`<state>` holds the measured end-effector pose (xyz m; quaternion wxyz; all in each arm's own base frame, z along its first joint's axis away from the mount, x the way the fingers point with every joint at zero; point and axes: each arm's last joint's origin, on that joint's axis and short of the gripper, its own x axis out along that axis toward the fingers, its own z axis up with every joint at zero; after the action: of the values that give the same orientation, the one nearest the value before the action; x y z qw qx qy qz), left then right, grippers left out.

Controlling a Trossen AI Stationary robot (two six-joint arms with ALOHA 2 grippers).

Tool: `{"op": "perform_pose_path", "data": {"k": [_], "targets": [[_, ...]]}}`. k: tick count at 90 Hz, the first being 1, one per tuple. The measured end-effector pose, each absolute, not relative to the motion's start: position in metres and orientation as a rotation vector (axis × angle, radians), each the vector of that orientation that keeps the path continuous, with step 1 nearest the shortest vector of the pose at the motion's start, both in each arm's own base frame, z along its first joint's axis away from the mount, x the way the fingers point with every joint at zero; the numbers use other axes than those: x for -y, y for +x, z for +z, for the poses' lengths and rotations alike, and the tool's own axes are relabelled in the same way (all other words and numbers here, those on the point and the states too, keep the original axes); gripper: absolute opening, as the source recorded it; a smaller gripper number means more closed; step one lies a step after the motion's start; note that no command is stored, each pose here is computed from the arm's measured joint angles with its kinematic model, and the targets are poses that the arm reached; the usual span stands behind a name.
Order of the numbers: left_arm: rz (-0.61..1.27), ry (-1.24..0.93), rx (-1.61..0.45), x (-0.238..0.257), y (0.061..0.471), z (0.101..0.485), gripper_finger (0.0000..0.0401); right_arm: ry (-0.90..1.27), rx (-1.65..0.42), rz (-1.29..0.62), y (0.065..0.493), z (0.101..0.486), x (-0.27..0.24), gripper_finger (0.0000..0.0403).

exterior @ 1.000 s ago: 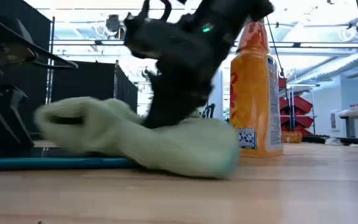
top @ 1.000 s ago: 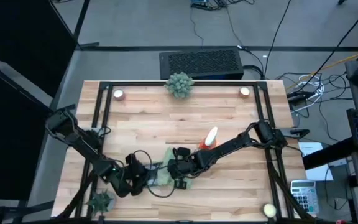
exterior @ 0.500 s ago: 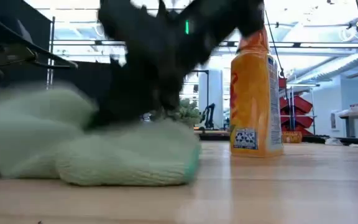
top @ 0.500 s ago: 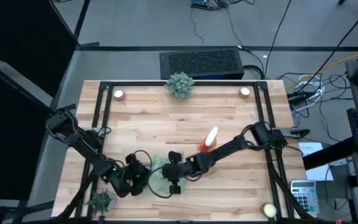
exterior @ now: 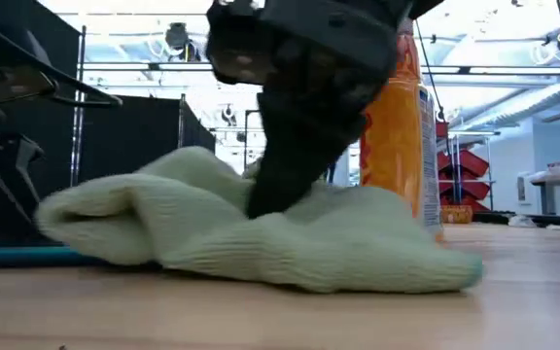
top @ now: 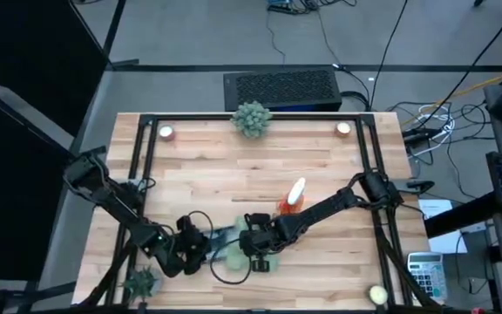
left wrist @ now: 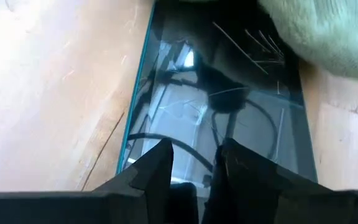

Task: Apply microfiber cloth
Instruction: Wipe the back of the tablet using the green microfiber cloth

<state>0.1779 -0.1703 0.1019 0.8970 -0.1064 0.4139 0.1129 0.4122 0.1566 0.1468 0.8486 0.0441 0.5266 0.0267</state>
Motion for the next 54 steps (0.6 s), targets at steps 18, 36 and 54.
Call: {"op": "perform_pose_path", "data": {"k": [18, 36, 54], "targets": [[0.236, -0.217, -0.860, 0.170, 0.178, 0.102, 0.0134, 0.074, -0.662, 0.106, 0.438, 0.194, -0.161, 0.0013], [0.236, -0.217, -0.860, 0.170, 0.177, 0.102, 0.0134, 0.077, -0.773, 0.096, 0.449, 0.131, -0.157, 0.0013], [0.236, -0.217, -0.860, 0.170, 0.177, 0.102, 0.0134, 0.125, -0.962, 0.045, 0.436, 0.122, -0.160, 0.0013]]}}
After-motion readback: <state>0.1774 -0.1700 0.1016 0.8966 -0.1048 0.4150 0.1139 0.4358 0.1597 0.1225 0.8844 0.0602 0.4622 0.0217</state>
